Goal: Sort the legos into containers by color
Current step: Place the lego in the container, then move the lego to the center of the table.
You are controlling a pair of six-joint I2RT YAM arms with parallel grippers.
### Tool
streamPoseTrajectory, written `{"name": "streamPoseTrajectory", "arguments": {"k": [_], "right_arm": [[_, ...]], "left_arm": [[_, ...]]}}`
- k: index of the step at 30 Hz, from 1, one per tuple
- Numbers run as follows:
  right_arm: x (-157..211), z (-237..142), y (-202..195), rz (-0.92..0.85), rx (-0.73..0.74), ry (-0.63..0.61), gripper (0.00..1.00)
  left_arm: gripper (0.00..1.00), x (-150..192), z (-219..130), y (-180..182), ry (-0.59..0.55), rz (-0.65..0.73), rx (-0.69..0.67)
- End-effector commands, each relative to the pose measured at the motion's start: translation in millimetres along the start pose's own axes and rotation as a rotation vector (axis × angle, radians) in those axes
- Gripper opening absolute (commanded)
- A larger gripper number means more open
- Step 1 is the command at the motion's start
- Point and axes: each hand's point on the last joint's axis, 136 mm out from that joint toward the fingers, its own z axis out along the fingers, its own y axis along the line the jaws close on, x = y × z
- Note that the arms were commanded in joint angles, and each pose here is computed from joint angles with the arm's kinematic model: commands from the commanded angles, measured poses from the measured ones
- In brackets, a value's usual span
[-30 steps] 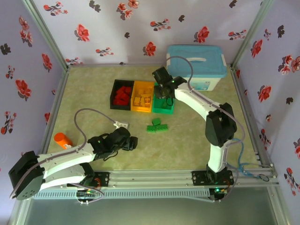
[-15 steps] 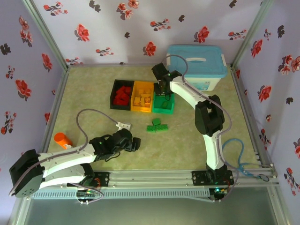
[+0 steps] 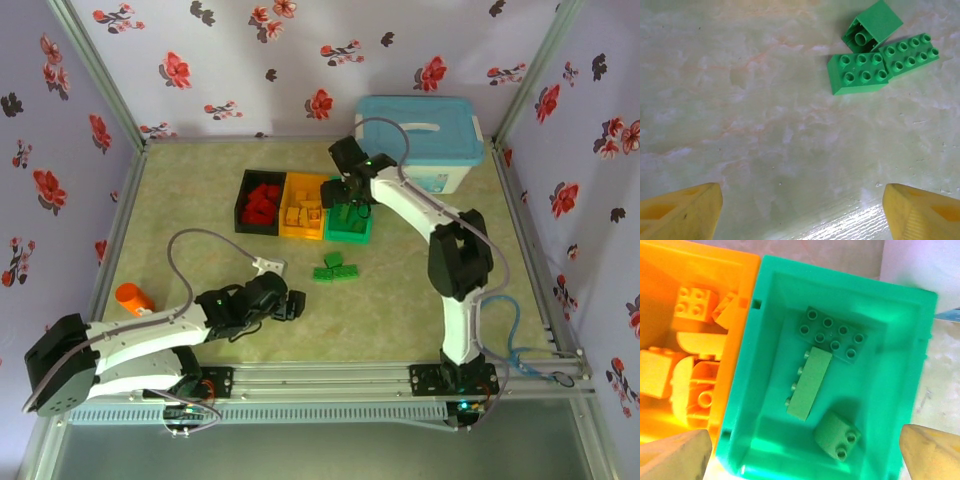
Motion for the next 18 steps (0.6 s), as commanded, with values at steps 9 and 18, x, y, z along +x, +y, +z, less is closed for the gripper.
{"name": "streamPoseTrajectory", "arguments": {"k": [9, 18], "right_arm": [[50, -74, -14, 0.074, -0.106, -0.198, 0.99], [123, -64, -47, 0.146, -0.082, -0.159, 0.99]], "left_arm": [[0.85, -30, 14, -31, -0.052, 0.034, 0.03], [0.84, -39, 61, -50, 0.039, 0.014, 0.057]]}}
